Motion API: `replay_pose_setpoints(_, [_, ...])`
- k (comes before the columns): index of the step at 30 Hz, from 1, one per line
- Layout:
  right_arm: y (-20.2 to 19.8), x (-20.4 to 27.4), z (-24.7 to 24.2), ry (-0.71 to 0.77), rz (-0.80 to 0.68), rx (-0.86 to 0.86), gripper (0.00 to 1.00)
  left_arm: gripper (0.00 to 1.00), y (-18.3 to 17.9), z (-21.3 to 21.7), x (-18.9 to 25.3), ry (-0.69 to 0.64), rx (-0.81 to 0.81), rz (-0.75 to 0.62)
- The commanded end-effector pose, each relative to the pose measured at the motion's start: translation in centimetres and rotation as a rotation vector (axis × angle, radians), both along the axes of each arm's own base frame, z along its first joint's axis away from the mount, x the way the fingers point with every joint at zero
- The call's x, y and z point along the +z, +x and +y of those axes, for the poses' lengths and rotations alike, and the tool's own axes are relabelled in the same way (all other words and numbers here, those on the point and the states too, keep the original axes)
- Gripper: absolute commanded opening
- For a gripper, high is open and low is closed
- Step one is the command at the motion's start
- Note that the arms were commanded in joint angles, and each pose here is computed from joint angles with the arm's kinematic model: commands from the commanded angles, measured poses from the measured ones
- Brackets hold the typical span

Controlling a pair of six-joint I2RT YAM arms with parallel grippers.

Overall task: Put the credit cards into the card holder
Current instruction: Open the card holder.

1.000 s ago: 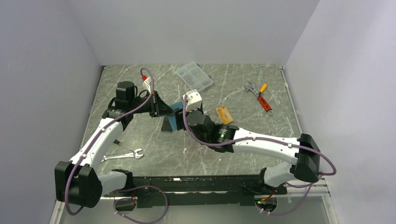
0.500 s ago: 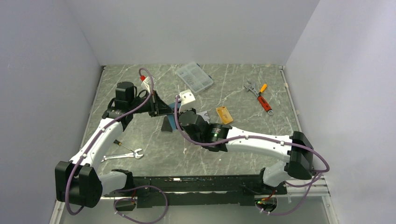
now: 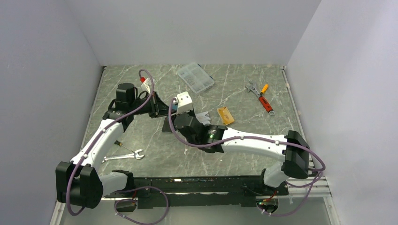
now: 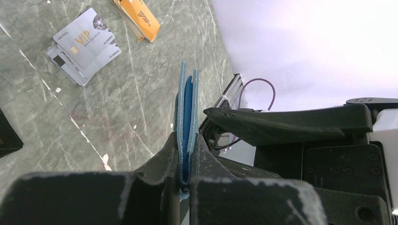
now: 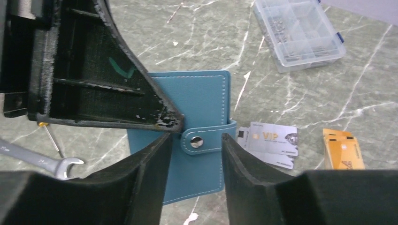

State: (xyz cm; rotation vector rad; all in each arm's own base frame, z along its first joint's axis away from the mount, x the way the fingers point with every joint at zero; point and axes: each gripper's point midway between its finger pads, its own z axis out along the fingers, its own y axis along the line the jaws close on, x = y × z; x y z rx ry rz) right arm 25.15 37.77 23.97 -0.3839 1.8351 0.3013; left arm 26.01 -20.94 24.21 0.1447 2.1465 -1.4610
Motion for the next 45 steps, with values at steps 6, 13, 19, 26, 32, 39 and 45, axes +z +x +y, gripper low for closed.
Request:
replay_pose_setpoints(6, [0.9,-2.2,-0.3,-0.098,-0.009,-0.066,0.15,0.0,-3.0,-1.2,4.5,-0.126,-0.146,-0.054])
replay_pose_setpoints(13, [1.6,-2.4,-1.7,-0.127,-0.036,-0.156,0.0,0.0,-3.0,-1.2,4.4,-0.123,-0.142,-0.053])
replay_pose_setpoints(19, [1.9,-2.0,-2.5,-0.132,-0.063,-0.2,0.0,0.0,-3.0,-1.2,4.3,-0.12,-0.137,-0.055])
replay_pose_setpoints(26, [2.2,-1.0,-4.2,-0.131,-0.098,-0.28,0.0,0.0,-2.9,-1.1,4.2,-0.109,-0.13,-0.061])
replay_pose_setpoints(32, [2.3,-0.3,-5.7,-0.12,-0.124,-0.332,0.0,0.0,-2.6,-0.9,3.8,-0.091,-0.112,-0.058])
replay_pose_setpoints(39, [2.9,0.3,-7.2,-0.082,-0.122,-0.377,0.0,0.0,-2.6,-0.9,3.7,-0.09,-0.114,-0.056])
replay_pose_setpoints(45, [3.0,0.9,-7.9,-0.023,-0.086,-0.35,0.0,0.0,-2.6,-0.8,3.2,-0.078,-0.107,-0.051])
